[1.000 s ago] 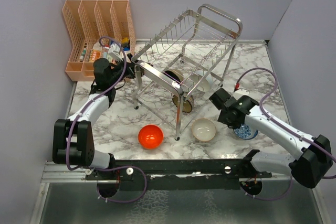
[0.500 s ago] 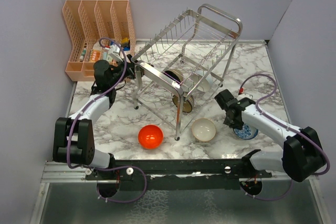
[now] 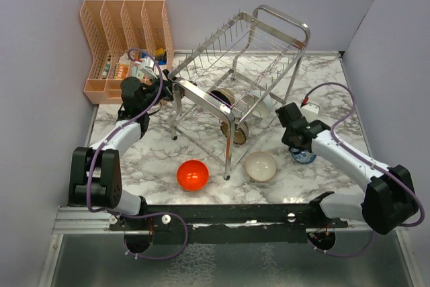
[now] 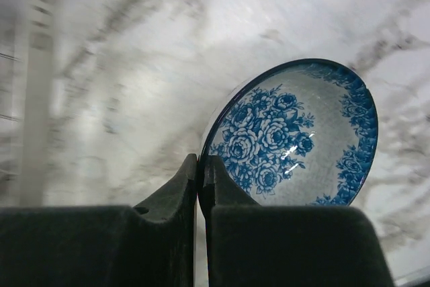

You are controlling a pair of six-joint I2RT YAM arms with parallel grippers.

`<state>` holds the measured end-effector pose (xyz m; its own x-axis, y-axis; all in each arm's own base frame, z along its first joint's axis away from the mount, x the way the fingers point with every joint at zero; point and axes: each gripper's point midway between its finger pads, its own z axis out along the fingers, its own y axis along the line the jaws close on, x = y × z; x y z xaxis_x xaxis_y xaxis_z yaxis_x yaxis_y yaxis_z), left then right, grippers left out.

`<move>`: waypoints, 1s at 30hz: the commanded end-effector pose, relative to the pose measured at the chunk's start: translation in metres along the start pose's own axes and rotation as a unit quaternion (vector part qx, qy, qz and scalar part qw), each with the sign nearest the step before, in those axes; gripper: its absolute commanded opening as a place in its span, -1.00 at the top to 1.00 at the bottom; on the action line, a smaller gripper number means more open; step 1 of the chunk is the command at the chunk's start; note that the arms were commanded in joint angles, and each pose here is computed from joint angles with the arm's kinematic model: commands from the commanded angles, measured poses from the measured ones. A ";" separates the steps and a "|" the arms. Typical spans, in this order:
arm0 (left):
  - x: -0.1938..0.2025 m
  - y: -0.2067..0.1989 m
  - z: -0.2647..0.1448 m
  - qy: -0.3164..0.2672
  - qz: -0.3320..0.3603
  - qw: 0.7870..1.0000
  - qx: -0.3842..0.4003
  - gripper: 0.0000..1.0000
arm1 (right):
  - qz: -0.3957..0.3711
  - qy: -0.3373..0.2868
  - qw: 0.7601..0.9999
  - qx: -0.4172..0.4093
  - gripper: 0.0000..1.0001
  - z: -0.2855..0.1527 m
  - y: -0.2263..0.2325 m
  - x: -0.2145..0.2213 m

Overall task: Load the bowls into the dish rack
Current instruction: Move the bowl to the center of the board.

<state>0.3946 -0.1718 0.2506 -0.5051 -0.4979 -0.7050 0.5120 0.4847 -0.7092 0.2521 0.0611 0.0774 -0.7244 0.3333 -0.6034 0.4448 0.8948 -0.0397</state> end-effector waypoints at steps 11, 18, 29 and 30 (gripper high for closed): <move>0.000 -0.004 -0.003 0.004 0.014 1.000 0.011 -0.99 | 0.081 -0.022 0.994 -0.074 0.98 0.030 0.104 -0.055; 0.001 -0.003 -0.003 0.006 0.015 1.000 0.008 -0.99 | 0.080 -0.020 0.993 -0.083 0.69 0.031 0.108 -0.053; -0.002 -0.001 -0.002 0.005 0.022 1.000 0.003 -0.99 | 0.058 -0.029 0.986 -0.152 -0.02 -0.013 0.099 -0.060; -0.002 -0.001 -0.002 0.006 0.022 1.000 0.004 -0.99 | 0.055 -0.029 0.985 -0.161 -0.04 -0.017 0.098 -0.058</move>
<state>0.3949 -0.1717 0.2436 -0.5153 -0.4850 -0.7065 0.5048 0.4944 -0.7076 0.3323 0.1184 0.0970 -0.6557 0.4235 -0.6251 0.4156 0.8936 0.1695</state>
